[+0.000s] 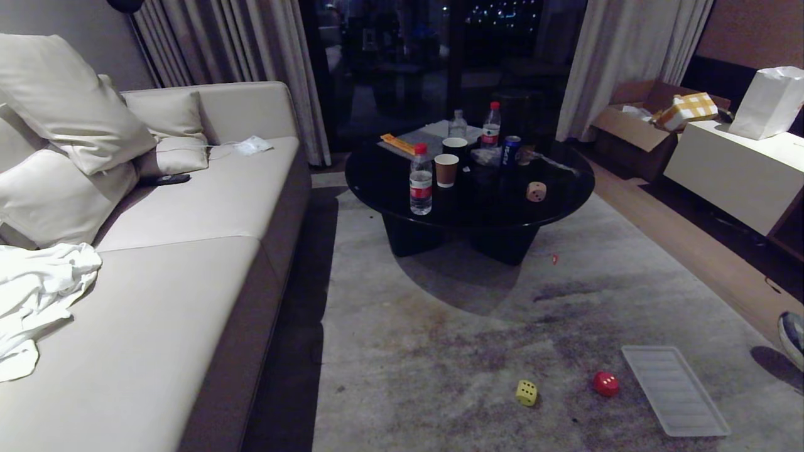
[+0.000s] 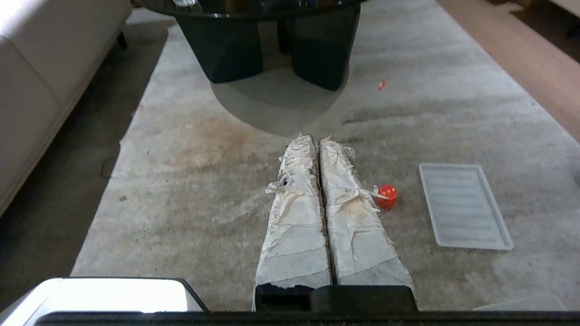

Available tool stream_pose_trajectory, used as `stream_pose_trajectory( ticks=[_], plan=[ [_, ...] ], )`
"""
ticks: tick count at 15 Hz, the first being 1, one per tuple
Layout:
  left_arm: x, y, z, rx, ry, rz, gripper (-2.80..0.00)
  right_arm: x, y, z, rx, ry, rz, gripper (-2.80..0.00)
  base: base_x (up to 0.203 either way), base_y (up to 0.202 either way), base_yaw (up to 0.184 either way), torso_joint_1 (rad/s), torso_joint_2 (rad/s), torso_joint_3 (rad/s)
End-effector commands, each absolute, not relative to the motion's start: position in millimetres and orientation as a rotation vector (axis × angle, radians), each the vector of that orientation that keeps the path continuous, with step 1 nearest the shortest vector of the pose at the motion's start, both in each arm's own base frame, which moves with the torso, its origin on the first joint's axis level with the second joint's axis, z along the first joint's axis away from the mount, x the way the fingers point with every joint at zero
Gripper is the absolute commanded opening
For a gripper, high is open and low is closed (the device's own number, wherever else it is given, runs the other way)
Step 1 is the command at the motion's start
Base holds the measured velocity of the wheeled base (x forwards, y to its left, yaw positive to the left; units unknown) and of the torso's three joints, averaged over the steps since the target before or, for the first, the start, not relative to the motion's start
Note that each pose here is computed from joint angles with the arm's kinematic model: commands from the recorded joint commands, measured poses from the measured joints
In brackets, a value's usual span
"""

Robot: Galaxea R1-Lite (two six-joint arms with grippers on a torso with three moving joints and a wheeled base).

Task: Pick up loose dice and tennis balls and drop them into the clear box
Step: Find toys out of the box

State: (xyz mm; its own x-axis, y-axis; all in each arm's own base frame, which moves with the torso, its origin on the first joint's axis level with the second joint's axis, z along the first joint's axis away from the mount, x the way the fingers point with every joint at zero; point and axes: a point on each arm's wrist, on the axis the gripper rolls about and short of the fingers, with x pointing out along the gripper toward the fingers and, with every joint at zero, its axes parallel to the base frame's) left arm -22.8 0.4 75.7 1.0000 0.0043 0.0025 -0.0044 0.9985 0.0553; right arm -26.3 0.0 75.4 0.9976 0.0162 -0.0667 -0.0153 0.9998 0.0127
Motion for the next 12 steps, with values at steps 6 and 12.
stream_pose_trajectory(
  ticks=[6,12],
  plan=[
    [-22.6,0.2,75.4,0.062,0.000,-0.002,-2.80,-26.2,0.0,75.3,0.012,0.069,0.018,-2.80,0.000,0.000,0.000,0.002,0.00,-0.194],
    [-22.6,0.4,75.6,0.057,-0.001,0.005,-2.80,-26.1,0.0,74.9,0.012,0.071,0.016,-2.80,0.000,0.000,0.000,0.003,0.00,-0.200]
  ],
)
